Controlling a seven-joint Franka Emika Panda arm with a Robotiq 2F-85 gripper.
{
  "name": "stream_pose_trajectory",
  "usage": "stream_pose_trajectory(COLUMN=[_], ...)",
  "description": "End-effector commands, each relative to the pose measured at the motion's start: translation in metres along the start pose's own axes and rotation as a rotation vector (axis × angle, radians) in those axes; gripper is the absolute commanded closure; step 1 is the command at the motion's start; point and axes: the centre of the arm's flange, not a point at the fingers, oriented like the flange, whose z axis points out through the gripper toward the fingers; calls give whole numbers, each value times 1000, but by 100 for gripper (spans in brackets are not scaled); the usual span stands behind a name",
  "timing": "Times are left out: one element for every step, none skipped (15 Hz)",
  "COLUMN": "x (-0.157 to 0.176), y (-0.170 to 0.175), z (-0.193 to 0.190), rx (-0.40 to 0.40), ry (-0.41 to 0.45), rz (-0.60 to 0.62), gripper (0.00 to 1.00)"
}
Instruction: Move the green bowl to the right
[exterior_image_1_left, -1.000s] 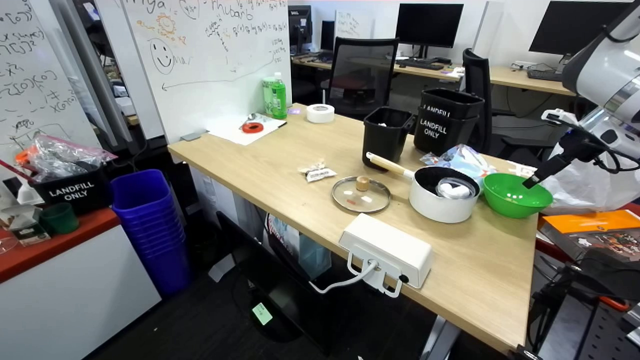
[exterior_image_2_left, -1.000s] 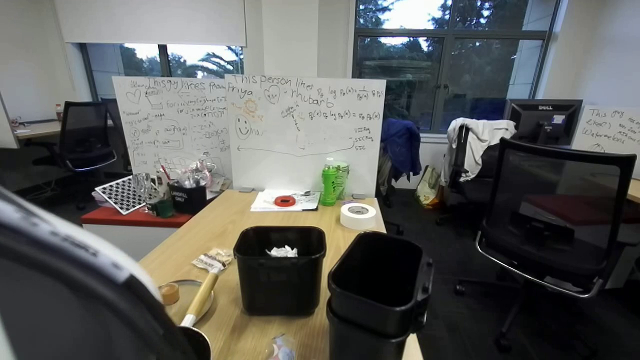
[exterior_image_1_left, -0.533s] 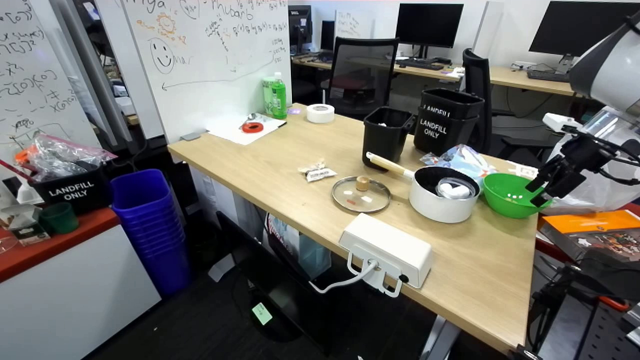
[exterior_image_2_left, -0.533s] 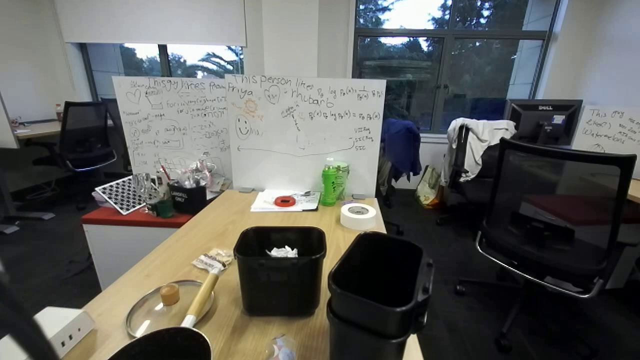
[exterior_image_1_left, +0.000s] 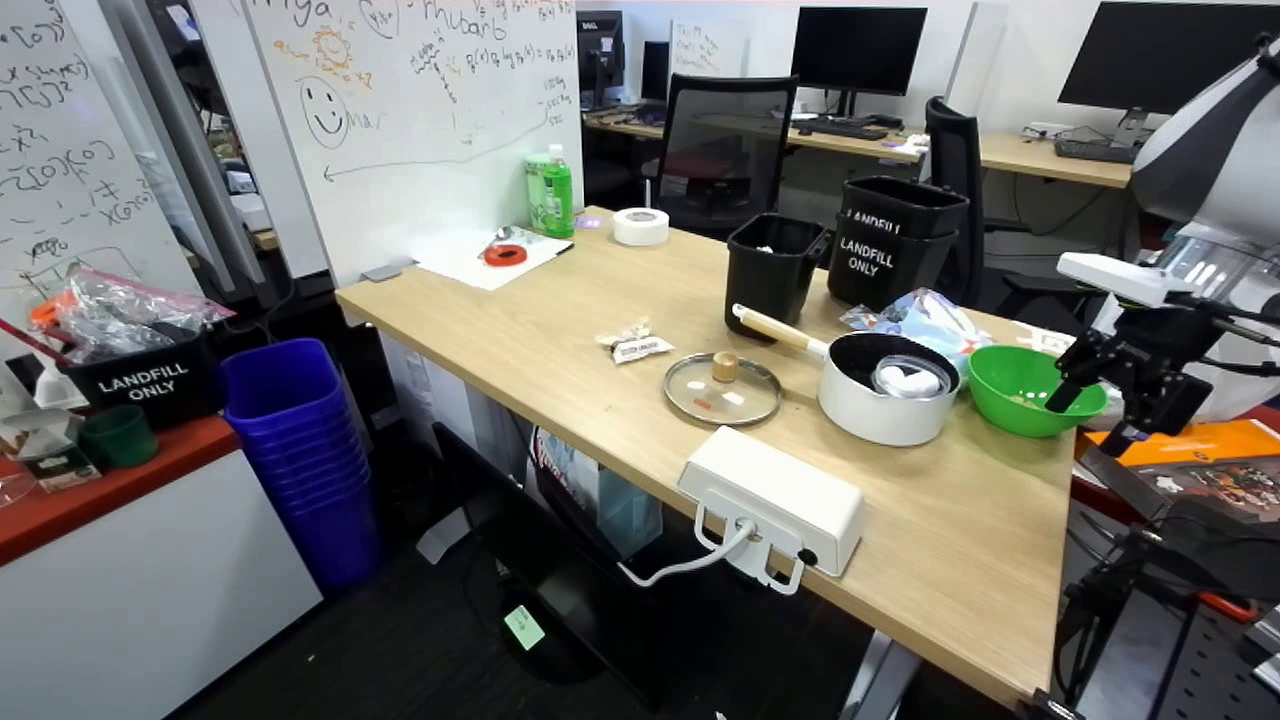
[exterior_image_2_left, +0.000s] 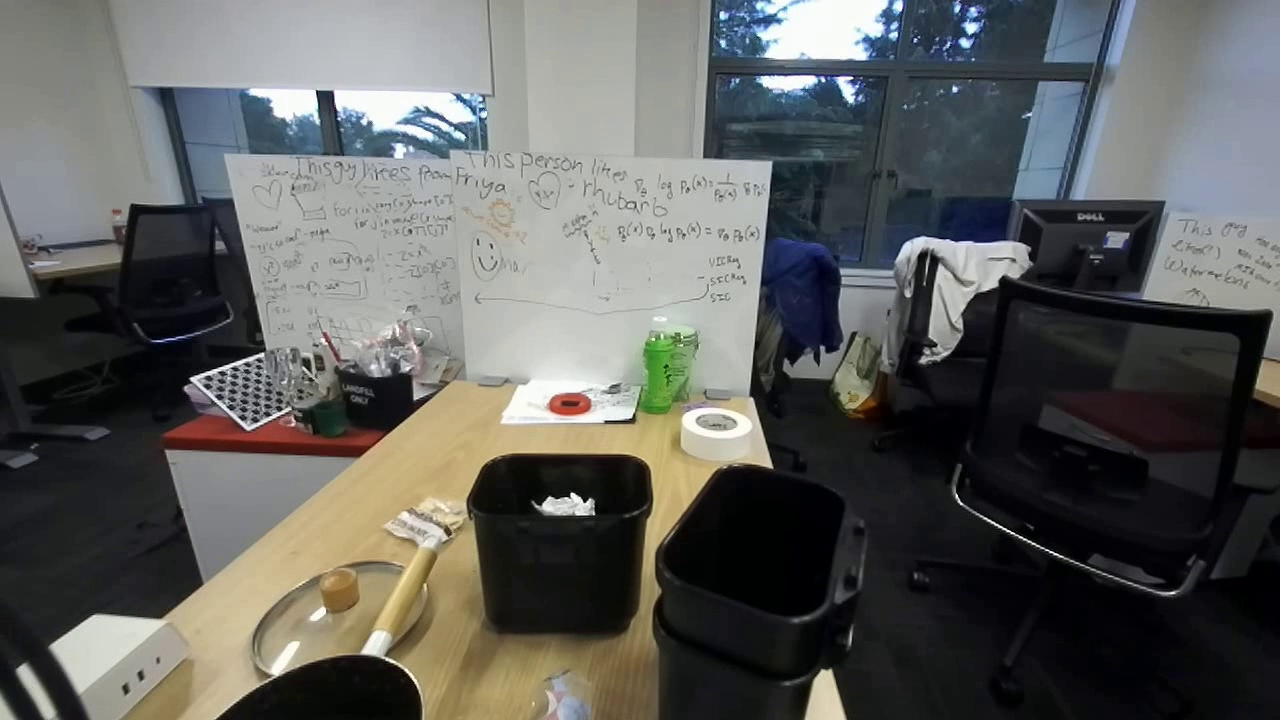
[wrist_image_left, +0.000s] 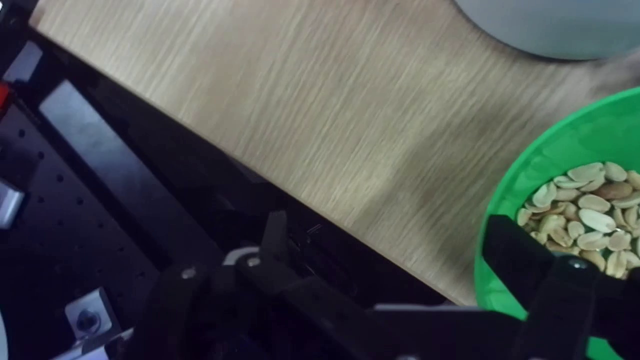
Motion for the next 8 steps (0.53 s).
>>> stream_pose_trajectory(x=[-1,-1,-1,-1,-1,-1,-1,-1], y=[1,1,1,1,1,1,1,1], z=[1,2,2,2,2,2,2,2], rx=[-17,-25,-30,-31,-31,-31,-31,-31], ry=[12,17,18,19,20,20,20,20], rz=[-26,-38,-43,-45,-46,-47,-47,-48], gripper=[0,0,0,0,0,0,0,0])
